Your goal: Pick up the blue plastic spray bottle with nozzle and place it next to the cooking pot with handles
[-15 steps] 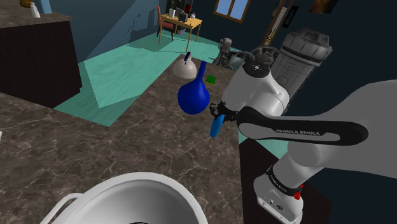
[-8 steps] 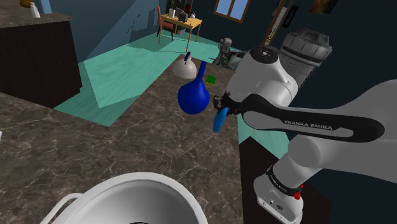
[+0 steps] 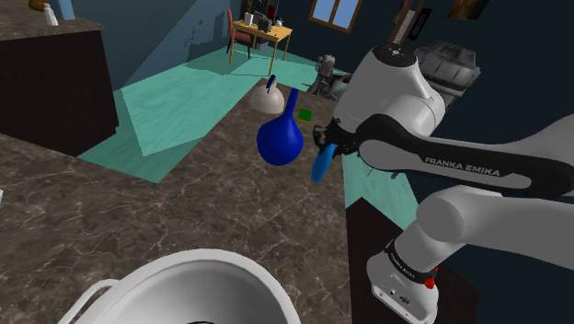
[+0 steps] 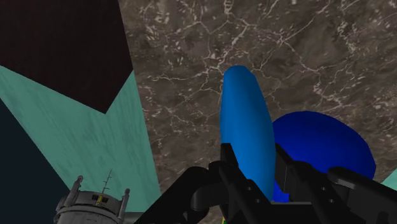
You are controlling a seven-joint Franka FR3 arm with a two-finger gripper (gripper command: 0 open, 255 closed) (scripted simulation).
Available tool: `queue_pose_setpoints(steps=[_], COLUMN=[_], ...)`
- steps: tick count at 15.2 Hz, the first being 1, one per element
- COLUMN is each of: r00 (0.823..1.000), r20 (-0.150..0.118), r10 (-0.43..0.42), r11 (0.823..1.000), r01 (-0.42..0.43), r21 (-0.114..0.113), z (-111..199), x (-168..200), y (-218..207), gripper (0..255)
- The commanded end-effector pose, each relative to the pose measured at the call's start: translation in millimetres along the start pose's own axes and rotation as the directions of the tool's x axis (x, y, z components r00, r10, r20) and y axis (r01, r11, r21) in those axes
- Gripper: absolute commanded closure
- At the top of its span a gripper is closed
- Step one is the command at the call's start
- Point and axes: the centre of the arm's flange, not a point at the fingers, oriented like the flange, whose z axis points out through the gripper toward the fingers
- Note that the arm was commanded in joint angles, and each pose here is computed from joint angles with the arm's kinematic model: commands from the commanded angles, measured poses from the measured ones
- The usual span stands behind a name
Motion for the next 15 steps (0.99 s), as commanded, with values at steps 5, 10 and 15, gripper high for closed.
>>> queue_pose_setpoints(steps=[5, 10, 15], r00=[1.000, 1.000, 1.000], r20=[0.000, 0.000, 0.000], r10=[0.000, 0.000, 0.000], r11=[1.000, 1.000, 1.000], r01=[0.000, 0.000, 0.000], r21=[0.000, 0.000, 0.000], z=[-30, -53, -77], x=[15, 27, 39], y=[0, 0, 0], gripper=[255, 255, 255])
